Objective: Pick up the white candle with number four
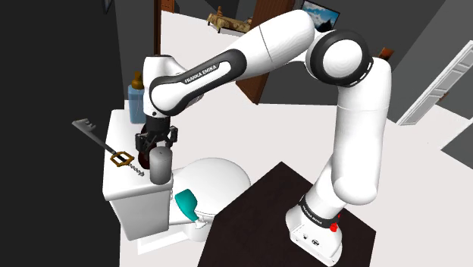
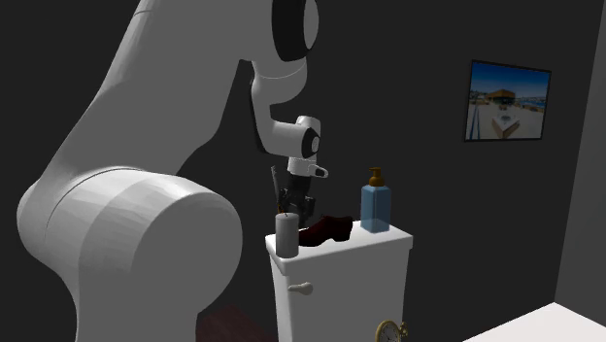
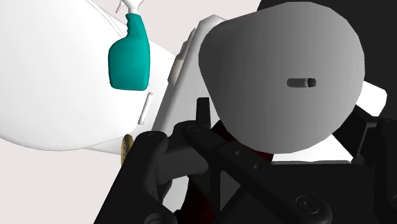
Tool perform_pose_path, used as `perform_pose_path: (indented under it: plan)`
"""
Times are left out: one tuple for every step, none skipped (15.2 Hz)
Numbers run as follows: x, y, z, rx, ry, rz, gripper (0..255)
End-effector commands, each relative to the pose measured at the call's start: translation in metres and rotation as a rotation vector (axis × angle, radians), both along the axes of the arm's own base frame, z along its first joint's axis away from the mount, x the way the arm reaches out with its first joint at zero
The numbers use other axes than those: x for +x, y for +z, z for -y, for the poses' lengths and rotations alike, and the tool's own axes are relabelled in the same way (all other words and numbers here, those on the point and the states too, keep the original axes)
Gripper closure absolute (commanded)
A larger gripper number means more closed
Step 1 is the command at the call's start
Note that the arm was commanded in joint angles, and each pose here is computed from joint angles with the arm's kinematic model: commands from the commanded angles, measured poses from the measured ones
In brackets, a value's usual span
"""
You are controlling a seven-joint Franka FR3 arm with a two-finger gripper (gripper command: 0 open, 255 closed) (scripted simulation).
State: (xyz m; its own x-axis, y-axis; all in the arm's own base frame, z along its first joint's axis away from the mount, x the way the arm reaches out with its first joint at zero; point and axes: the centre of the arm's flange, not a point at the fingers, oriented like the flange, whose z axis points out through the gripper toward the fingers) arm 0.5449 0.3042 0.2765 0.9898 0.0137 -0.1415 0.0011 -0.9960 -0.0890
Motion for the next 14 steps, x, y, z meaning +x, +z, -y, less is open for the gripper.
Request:
perform_pose_path:
  plan:
    - [0.0,-0.002,0.0,-0.001,0.001,-0.003,255]
    - [-0.001,-0.002,0.0,-0.001,0.001,-0.003,255]
    - [0.0,-0.002,0.0,-0.001,0.001,-0.003,255]
    - [0.0,-0.002,0.0,-0.001,0.001,-0.003,255]
    - [0.0,-0.002,-0.001,-0.001,0.001,-0.003,255]
    - [-0.001,-0.001,-0.001,-0.001,0.001,-0.003,255]
    - [-0.001,0.005,-0.001,-0.001,0.001,-0.003,255]
    - [-0.001,0.01,-0.001,-0.001,0.001,-0.003,255]
    - [-0.001,0.015,-0.001,-0.001,0.001,-0.003,255]
    - [-0.001,0.02,-0.001,-0.001,0.001,-0.003,255]
    - [-0.001,0.026,-0.001,-0.001,0.001,-0.003,255]
    - [-0.001,0.031,-0.001,-0.001,0.001,-0.003,255]
    - [-0.001,0.036,-0.001,-0.001,0.001,-0.003,255]
    - [-0.001,0.041,-0.001,-0.001,0.001,-0.003,255]
